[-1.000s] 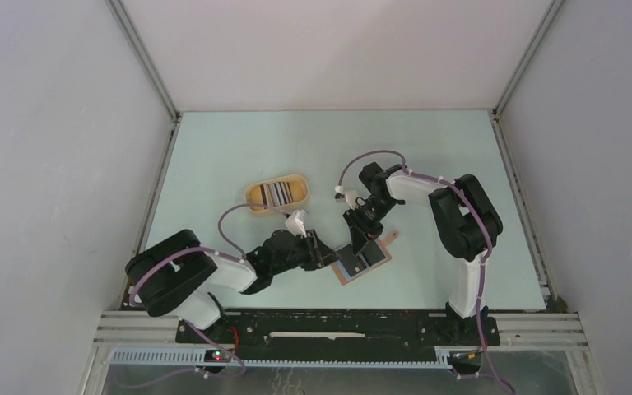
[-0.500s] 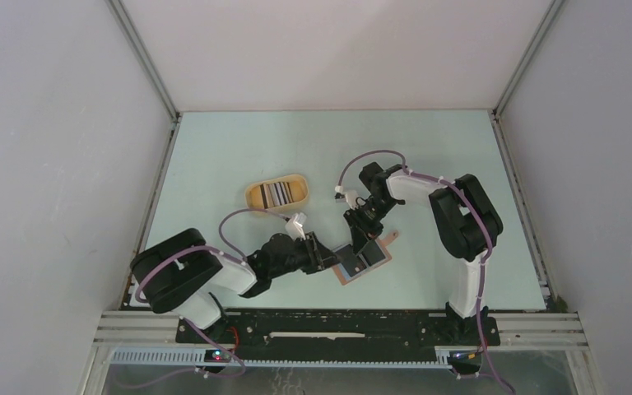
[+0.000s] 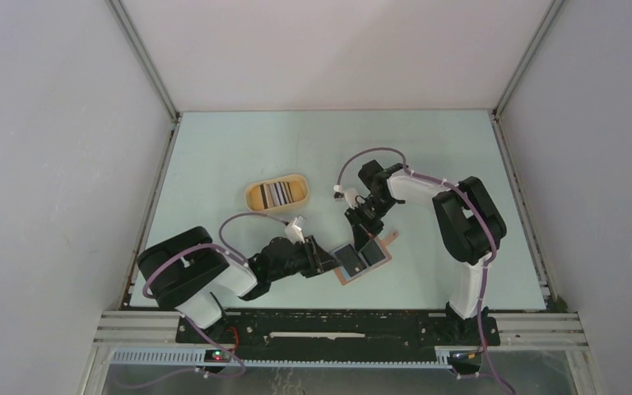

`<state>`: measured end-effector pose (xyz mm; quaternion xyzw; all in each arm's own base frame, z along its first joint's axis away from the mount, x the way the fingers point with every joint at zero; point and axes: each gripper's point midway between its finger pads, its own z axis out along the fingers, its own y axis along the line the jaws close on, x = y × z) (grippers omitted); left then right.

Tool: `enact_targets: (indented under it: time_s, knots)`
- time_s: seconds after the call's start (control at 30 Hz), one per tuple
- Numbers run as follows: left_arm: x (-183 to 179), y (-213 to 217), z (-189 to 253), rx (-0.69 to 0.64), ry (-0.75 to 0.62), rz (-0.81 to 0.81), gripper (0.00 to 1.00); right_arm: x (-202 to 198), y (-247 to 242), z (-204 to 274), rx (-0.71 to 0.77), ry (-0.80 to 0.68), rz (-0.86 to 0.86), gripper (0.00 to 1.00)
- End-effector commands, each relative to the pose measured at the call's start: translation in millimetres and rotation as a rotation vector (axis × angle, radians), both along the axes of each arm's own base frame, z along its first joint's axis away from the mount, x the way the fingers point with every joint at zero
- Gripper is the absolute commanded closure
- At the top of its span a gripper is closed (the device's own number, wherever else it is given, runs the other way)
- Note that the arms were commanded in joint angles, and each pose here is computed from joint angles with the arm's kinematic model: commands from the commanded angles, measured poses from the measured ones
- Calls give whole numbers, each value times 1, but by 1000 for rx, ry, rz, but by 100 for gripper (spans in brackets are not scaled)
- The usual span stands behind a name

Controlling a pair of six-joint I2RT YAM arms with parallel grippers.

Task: Put the credit cards into the card holder
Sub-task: Insert the credit card into the card holder.

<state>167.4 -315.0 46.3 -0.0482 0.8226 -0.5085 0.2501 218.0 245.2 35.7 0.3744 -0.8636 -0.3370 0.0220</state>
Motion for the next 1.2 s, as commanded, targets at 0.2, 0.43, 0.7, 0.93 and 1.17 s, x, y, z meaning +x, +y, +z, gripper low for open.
enact_targets:
  time_s: [0.2,0.43,0.7,0.93,1.17]
  knots:
    - [0,-4,3,-31,-7,4,62,1,3,-11,-44,-11,33,89]
    - [0,-3,1,-27,-4,8,61,1,0,-21,-83,1,24,90]
    - [1,-4,4,-37,-5,13,61,1,0,-22,-86,7,24,90]
    - [3,-8,3,-42,0,15,61,1,0,-21,-84,7,23,90]
    - [5,-13,2,-85,14,20,61,1,0,-21,-82,5,23,90]
